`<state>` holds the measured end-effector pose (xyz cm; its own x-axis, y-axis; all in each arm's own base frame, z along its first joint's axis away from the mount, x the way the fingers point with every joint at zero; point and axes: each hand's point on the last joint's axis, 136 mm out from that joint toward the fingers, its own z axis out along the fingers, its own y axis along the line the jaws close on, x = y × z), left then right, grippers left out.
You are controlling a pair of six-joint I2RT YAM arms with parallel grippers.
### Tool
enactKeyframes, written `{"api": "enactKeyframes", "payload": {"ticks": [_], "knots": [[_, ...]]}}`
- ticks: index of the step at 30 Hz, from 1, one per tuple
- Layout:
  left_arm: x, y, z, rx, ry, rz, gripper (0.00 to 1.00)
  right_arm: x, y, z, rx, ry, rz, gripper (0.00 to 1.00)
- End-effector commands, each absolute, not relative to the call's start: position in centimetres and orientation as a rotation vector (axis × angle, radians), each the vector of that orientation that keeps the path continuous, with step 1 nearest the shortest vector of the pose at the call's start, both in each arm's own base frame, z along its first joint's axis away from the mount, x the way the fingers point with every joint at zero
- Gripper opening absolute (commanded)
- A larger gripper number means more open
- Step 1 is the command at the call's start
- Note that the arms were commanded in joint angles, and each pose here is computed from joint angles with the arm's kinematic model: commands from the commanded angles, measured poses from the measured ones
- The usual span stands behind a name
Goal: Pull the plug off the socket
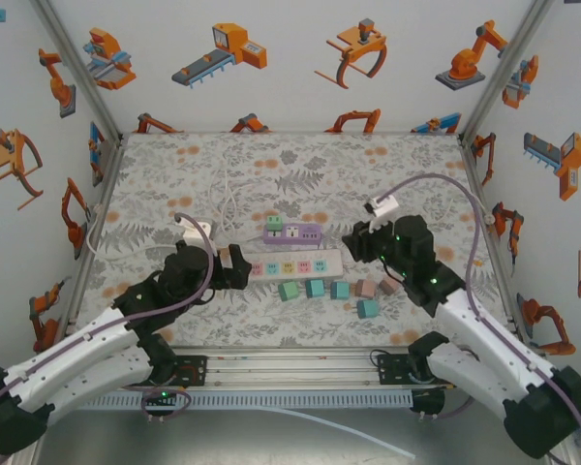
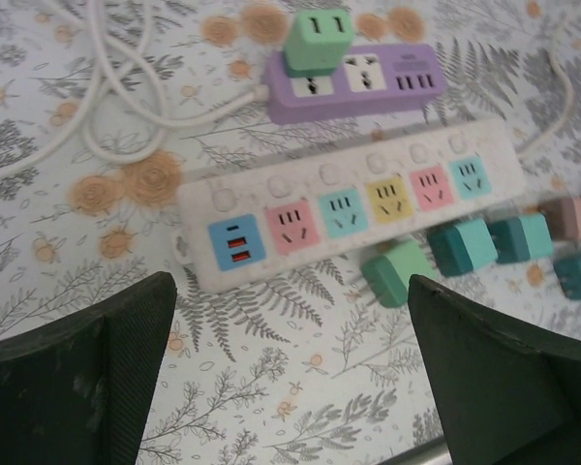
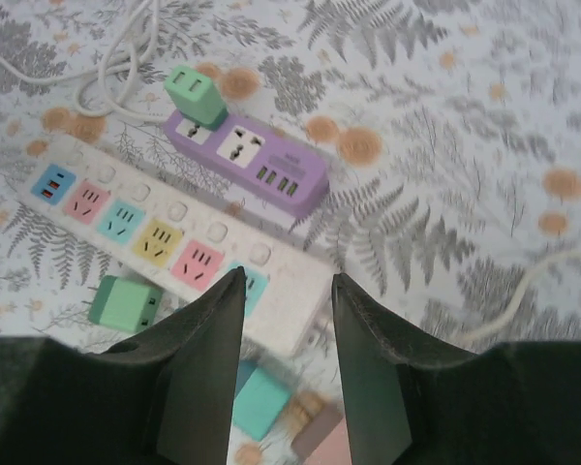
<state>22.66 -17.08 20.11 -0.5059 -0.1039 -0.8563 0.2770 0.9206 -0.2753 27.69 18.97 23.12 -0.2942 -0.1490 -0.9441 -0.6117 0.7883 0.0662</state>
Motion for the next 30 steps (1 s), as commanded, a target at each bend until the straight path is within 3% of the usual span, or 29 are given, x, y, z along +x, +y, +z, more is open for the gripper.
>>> {"api": "enactKeyframes", "payload": {"ticks": [1, 5, 20, 30], "knots": [[24.4, -15.9, 20.5, -0.032, 2.027, -0.484, 0.97, 28.7, 22.9, 27.7, -0.914, 1.552, 0.45, 0.41], [26.5, -15.5, 19.8, -0.126, 2.045, -0.532, 0.97, 29.6, 26.6, 26.7, -1.205, 1.489, 0.467, 0.41], [34.0, -15.5, 15.7, -0.379, 2.198, -0.629, 0.97, 33.5, 34.9, 20.6, -1.689, 1.365, 0.649, 0.65], [36.9, -16.9, 13.0, -0.389, 2.226, -0.63, 0.98, 35.0, 38.5, 14.8, -1.82, 1.425, 0.734, 0.66]]}}
